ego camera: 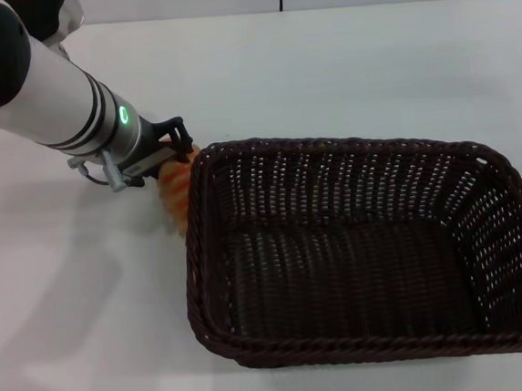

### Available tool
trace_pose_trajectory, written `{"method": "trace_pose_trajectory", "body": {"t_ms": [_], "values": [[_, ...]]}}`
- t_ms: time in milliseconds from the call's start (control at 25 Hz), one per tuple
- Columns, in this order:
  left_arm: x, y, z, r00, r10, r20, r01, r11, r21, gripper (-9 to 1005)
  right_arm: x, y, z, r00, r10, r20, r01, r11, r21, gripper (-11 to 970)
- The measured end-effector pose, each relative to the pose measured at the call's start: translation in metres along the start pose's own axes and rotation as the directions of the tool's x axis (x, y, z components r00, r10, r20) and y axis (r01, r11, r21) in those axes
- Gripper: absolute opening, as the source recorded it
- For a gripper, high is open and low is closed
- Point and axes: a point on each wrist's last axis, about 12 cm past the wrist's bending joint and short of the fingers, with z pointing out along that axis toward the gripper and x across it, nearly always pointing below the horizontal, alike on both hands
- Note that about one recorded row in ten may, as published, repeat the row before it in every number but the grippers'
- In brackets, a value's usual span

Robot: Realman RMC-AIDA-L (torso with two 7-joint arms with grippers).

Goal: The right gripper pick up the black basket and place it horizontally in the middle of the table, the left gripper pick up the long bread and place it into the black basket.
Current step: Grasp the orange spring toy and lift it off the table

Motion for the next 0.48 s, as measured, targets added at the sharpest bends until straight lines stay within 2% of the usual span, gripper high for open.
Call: {"method": "trace_pose_trajectory", "body": {"t_ms": [160,280,480], "values": [[-0.0024,0.0012,-0.0013,1.0,0.015,0.022,-0.015,1.0,0.008,341,-0.0001,0.0003,-0.0004,1.0,0.0,0.0,0.0,1.0,0.002,587],[-0.0089,0.0026,-0.0065,0.995,0.06,0.08,-0.06,0.998,-0.004,322,-0.0001,0.0019,-0.0011,1.0,0.003,-0.001,-0.003,1.0,0.002,587],[-0.0066,0.0026,-0.0095,0.988,0.092,0.125,-0.095,0.995,0.014,298,-0.0006,0.0036,-0.0019,1.0,0.006,0.002,-0.006,1.0,0.004,587]]}}
